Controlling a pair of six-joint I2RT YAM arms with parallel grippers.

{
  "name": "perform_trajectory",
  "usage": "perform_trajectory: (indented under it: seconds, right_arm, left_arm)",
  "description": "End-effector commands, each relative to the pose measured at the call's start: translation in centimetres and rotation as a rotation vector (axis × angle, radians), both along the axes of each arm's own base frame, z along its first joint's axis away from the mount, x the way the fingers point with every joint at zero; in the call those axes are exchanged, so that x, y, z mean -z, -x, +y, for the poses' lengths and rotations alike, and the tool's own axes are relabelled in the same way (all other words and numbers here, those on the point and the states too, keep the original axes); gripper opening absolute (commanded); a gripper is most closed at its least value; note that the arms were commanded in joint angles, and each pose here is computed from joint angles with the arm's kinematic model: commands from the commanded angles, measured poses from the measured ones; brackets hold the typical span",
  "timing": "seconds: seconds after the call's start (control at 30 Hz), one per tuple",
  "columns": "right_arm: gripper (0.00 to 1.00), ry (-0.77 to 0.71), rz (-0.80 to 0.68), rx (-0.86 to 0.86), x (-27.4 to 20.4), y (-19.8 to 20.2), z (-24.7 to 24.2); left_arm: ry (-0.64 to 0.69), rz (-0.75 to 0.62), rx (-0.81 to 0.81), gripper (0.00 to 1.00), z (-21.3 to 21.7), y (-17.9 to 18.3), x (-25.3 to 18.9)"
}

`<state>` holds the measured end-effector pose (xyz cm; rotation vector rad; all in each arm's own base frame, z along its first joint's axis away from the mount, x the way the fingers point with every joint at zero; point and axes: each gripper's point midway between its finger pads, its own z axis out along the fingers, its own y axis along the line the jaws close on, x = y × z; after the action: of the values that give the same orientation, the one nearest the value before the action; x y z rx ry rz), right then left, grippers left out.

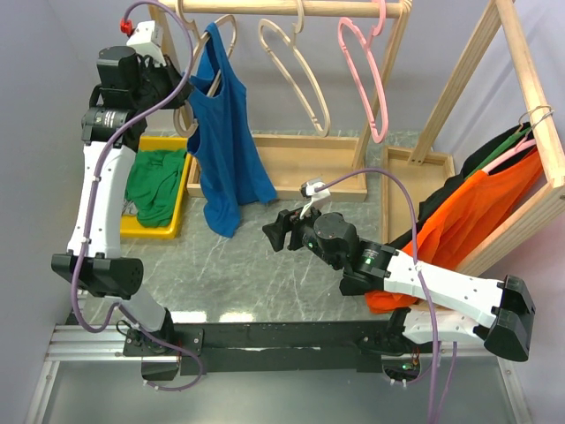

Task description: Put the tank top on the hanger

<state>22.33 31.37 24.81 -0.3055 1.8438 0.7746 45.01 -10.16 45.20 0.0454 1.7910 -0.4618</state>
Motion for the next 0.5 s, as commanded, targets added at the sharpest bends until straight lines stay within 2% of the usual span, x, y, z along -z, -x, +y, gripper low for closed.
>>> perform_trajectory:
  seconds: [0.0,0.1,0.17,0.23,0.3,0.33,0.43,0.47]
  right_arm:
    - [0.77,-0.052,-0.019,-0.001,-1.5,-0.2,0.4]
    - [0.77,-0.047,-0.013,-0.004,-1.3,-0.1,0.5]
    - [0.77,-0.048,-0.010,-0.003,-1.3,-0.1,0.5]
    - [0.77,-0.046,-0.009,0.002,-1.2,-0.2,0.4]
    - [0.77,-0.047,-0.006,0.002,-1.2,-0.2,0.4]
    - [0.77,-0.048,-0.005,0.001,-1.2,-0.1,0.4]
    - [0.78,-0.047,0.001,-0.004,-0.9,0.0,0.3]
    - [0.78,-0.048,0.001,-0.001,-0.9,0.0,0.3]
  left_arm:
    - [0.031,-0.102,0.042,0.02,-0.6,0.5,-3.2]
    - [0.034,-0.107,0.045,0.12,-0.5,0.9,-3.2]
    - [0.035,-0.119,0.048,0.22,-0.5,1.4,-3.5]
    - [0.039,-0.122,0.041,0.37,-0.3,1.7,-3.6]
    - [0.040,-0.138,0.040,0.44,-0.2,2.4,-3.9]
    - [0.041,-0.153,0.034,0.58,-0.1,3.1,-4.4]
    - [0.032,-0.179,0.017,0.75,0.4,4.3,-4.9]
    - [0.030,-0.186,0.005,0.78,0.7,4.6,-5.1]
